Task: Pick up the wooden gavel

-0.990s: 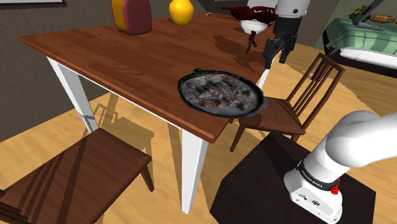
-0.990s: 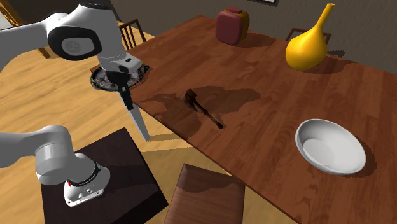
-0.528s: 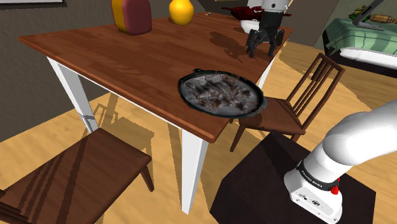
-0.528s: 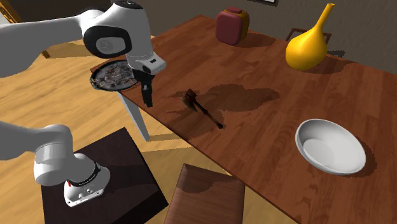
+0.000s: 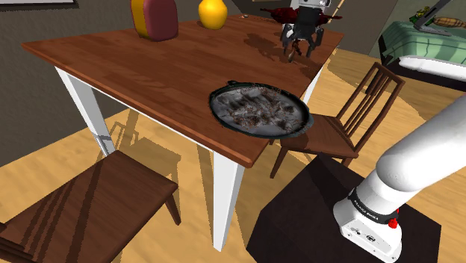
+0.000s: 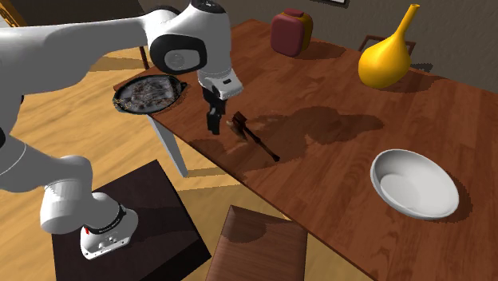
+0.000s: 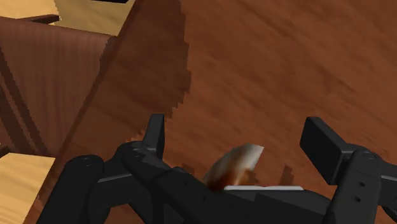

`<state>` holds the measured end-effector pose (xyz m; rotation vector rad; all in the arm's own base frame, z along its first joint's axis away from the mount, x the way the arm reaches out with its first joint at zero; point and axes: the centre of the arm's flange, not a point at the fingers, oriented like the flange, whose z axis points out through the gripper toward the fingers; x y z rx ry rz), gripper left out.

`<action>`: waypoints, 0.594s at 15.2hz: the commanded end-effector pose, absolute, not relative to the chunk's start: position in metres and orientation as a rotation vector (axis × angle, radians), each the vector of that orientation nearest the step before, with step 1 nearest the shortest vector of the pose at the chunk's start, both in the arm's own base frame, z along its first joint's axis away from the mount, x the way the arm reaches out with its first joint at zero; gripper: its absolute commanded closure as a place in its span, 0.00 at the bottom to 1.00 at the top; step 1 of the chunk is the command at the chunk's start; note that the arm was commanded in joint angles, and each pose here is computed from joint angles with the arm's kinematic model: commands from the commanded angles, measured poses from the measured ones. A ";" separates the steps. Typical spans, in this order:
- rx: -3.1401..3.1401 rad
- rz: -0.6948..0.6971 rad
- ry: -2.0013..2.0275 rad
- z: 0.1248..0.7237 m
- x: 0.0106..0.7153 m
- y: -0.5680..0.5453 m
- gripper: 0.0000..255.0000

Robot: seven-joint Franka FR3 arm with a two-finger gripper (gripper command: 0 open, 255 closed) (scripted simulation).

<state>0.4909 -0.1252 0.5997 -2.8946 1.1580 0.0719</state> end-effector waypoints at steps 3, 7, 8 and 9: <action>-2.768 0.051 1.386 0.602 0.517 -0.174 0.00; -2.626 0.030 1.597 0.604 0.536 -0.223 0.00; -2.588 0.025 1.648 0.605 0.539 -0.236 0.00; -2.549 0.020 1.698 0.605 0.542 -0.249 0.00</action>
